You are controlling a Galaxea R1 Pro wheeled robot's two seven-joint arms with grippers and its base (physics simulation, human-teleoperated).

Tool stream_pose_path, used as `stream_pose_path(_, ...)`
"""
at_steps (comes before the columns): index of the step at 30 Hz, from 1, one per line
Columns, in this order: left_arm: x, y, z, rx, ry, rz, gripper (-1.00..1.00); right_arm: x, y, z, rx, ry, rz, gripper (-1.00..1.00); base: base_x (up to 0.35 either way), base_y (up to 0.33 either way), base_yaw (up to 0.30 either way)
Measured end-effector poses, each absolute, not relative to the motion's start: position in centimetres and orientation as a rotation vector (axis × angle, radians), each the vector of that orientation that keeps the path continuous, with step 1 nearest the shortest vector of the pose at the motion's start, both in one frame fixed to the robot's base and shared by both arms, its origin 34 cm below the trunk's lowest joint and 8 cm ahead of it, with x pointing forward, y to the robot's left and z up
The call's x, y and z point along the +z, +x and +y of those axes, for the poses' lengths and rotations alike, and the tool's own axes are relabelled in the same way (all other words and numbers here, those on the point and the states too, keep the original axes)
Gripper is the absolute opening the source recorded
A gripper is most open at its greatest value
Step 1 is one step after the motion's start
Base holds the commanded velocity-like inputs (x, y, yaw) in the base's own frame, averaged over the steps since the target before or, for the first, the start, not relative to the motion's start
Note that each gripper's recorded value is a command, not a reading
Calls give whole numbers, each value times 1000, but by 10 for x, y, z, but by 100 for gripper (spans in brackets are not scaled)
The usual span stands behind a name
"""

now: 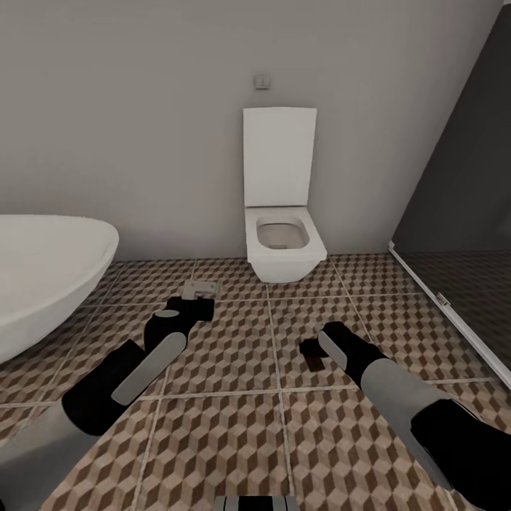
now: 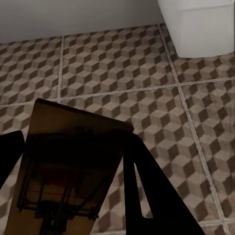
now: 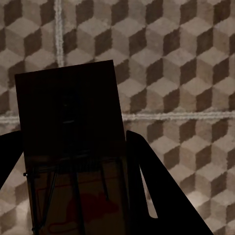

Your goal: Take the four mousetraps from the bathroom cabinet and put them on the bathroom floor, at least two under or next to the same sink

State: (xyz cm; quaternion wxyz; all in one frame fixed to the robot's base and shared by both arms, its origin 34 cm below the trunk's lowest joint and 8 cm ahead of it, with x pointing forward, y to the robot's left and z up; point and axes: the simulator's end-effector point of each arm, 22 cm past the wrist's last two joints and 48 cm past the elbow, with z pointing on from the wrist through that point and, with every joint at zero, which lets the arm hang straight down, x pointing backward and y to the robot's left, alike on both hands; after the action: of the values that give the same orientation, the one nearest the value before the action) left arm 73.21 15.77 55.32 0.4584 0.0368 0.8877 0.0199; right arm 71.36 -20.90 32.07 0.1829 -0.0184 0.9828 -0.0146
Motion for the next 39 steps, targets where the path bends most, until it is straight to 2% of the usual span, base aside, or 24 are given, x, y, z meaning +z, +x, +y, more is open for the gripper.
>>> stream_pose_path(16, 559, 733, 157, 42, 87, 2177, -100, 324, 718, -205, -32, -76, 2752, -100, 3, 0, 0)
stream_pose_path(39, 559, 733, 158, 42, 86, 2176, -100, 320, 715, -218, -45, -47, 2768, -100, 71, 16, 0)
